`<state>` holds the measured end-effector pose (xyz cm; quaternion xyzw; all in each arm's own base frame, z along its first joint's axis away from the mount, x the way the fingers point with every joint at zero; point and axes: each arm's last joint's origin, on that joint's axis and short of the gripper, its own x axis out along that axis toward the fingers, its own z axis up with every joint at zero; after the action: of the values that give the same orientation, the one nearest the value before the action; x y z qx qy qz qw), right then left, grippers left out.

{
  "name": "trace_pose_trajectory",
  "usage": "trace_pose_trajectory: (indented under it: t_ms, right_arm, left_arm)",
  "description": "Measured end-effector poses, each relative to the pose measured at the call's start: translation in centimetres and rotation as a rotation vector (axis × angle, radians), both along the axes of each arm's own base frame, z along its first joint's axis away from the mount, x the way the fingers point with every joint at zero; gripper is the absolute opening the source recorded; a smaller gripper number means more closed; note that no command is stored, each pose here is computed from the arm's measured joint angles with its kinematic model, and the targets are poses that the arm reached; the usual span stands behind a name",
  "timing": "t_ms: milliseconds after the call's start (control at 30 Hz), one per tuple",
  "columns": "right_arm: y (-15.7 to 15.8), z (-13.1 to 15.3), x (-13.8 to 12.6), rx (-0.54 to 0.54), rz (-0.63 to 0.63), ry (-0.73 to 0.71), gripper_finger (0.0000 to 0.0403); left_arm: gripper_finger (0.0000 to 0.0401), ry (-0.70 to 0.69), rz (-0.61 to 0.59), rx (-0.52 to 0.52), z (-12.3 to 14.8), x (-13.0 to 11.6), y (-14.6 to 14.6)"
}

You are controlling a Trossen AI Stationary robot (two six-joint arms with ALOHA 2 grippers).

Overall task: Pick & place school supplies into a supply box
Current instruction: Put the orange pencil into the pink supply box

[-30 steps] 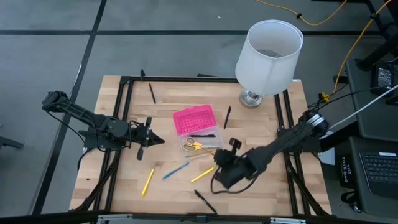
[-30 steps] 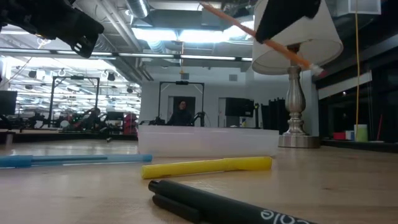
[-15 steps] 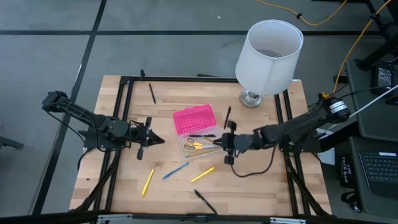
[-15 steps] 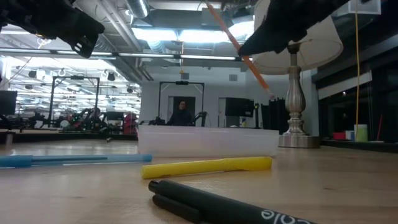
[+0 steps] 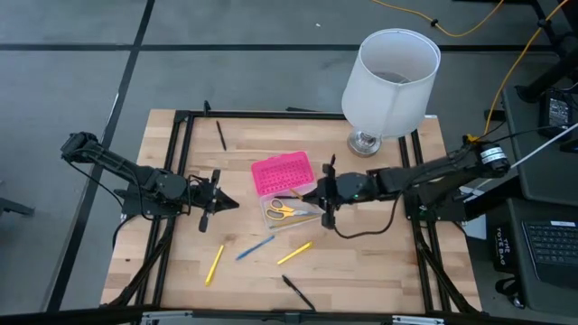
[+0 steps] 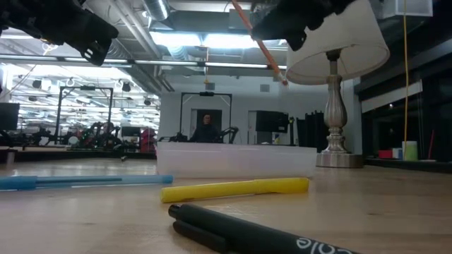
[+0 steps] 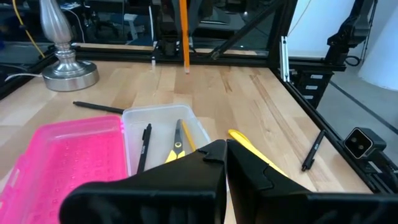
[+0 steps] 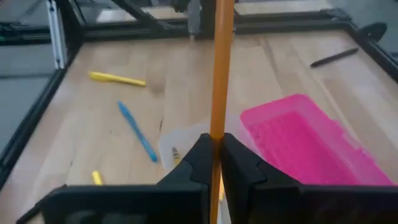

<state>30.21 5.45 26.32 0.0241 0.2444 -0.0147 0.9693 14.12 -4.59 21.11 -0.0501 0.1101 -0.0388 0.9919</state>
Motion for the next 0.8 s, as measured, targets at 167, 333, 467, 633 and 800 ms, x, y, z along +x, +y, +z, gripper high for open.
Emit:
trace_pose_trajectory:
  t_ms: [167, 333, 467, 633, 800]
  right_arm:
    - [-0.7, 0.2, 1.8, -0.055, -0.013, 0.145, 0.0023]
    - [-1.5, -1.1, 4.2, -0.082, 0.029, 0.306, 0.0024]
    - [-2.1, -1.9, 6.2, -0.137, 0.062, 0.402, 0.0025]
    - [-3.3, -2.8, 8.1, -0.167, 0.068, 0.547, 0.0025]
    - [-4.5, -4.2, 9.5, -0.148, 0.065, 0.636, 0.0025]
  left_arm:
    - [0.0006, 0.004, -0.003, 0.001, 0.0, 0.0, 0.0]
    - [0.0006, 0.004, -0.003, 0.002, 0.0, 0.0, 0.0]
    - [0.0006, 0.01, -0.002, 0.004, -0.1, 0.0, 0.0]
    - [0.0006, 0.016, -0.002, 0.007, -0.2, 0.0, 0.0]
    - [0.0006, 0.019, 0.001, 0.009, -0.2, 0.0, 0.0]
